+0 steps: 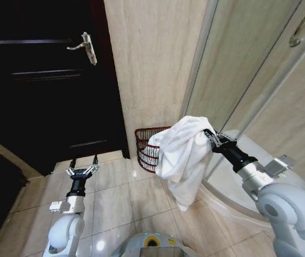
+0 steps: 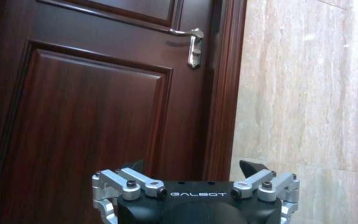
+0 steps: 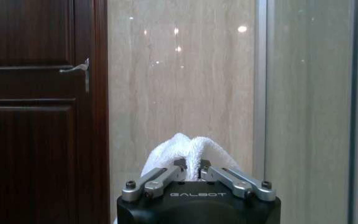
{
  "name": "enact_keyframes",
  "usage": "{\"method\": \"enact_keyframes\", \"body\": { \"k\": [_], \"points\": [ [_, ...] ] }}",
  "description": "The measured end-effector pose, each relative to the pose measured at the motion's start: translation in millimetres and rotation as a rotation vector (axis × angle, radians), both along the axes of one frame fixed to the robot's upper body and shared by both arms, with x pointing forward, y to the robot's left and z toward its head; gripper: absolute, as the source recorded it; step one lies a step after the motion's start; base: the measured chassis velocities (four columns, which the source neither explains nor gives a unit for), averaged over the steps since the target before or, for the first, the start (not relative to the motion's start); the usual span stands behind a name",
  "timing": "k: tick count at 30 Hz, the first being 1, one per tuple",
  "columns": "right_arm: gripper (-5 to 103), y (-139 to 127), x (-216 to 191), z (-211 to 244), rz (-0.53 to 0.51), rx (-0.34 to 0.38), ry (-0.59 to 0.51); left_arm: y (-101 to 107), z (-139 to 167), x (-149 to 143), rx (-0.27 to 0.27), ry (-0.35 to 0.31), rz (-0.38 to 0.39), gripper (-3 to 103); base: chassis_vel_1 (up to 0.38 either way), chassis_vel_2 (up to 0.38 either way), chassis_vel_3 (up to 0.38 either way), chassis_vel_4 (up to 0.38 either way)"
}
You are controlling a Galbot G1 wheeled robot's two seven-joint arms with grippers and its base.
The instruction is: Discard the used towel into the hamper.
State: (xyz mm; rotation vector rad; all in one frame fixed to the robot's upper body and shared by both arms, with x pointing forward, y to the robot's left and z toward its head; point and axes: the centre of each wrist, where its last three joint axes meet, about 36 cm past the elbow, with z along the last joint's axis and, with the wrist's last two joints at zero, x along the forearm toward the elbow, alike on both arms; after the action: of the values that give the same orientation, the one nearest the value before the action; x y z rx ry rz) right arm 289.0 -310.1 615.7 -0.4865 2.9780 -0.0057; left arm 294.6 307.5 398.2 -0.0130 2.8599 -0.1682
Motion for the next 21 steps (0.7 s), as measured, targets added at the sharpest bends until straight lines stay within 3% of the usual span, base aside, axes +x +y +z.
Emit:
{"method": "enact_keyframes", "body": {
  "k": [13,21],
  "points": [
    [7,-1,1,3,-0.010,0.001,-0.006,0,-1,-5,0.004,0.018,-0.004,100,0.000,0.000,0.000,0.000],
    [7,-4,1,8,-0.028,-0.008,-0.014,1,18,-5,0.006,0.013,0.008,100,0.000,0.000,0.000,0.000]
  ]
}}
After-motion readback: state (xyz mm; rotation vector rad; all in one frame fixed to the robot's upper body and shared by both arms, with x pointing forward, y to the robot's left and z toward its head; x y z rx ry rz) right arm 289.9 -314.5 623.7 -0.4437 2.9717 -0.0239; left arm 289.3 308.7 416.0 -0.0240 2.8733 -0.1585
